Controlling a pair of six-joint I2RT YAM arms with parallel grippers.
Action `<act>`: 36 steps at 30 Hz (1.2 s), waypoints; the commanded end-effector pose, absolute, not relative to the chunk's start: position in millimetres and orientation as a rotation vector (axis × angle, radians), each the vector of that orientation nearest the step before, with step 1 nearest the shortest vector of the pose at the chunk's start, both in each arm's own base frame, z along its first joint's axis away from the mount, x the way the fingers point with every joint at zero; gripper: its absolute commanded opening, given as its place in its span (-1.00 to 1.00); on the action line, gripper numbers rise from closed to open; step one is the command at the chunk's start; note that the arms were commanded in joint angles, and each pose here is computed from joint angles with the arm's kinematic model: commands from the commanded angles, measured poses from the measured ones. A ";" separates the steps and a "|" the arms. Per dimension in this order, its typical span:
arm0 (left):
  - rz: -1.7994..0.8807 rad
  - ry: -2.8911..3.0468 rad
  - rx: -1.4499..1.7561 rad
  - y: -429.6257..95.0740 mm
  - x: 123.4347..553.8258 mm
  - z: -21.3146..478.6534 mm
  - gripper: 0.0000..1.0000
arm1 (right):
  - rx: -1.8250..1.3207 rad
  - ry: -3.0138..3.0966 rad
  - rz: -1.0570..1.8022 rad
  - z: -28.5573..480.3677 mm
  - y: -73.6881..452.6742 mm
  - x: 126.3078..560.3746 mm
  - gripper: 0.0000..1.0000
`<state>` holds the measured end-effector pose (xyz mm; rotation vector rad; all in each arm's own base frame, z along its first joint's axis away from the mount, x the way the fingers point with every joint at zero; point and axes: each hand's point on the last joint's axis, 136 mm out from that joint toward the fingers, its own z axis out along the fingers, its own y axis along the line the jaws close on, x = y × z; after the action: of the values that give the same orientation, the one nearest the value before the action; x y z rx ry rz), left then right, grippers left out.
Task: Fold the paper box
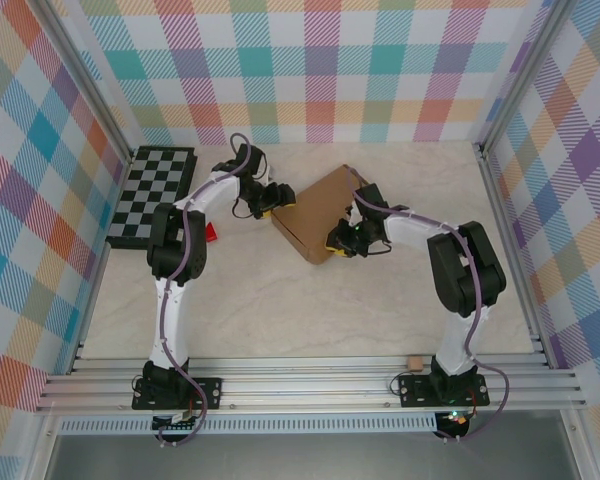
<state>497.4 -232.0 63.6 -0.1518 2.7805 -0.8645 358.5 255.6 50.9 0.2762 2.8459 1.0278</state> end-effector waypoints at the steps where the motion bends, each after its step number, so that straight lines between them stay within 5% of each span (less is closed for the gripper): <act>1: -0.916 2.864 -0.184 -249.4 473.7 45.6 0.44 | 0.290 2.825 1.116 42.7 267.3 360.8 -0.58; 23: -0.734 2.893 -0.285 -225.4 477.8 32.0 0.44 | 0.265 2.826 0.956 88.0 243.8 339.6 -0.54; 36: -0.728 2.898 -0.304 -224.8 477.0 30.4 0.44 | 0.147 2.897 0.990 79.0 285.0 316.4 -0.56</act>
<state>499.4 -231.8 55.1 -0.2401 2.7753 -0.8279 315.5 276.7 84.3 0.1557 2.8747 0.9895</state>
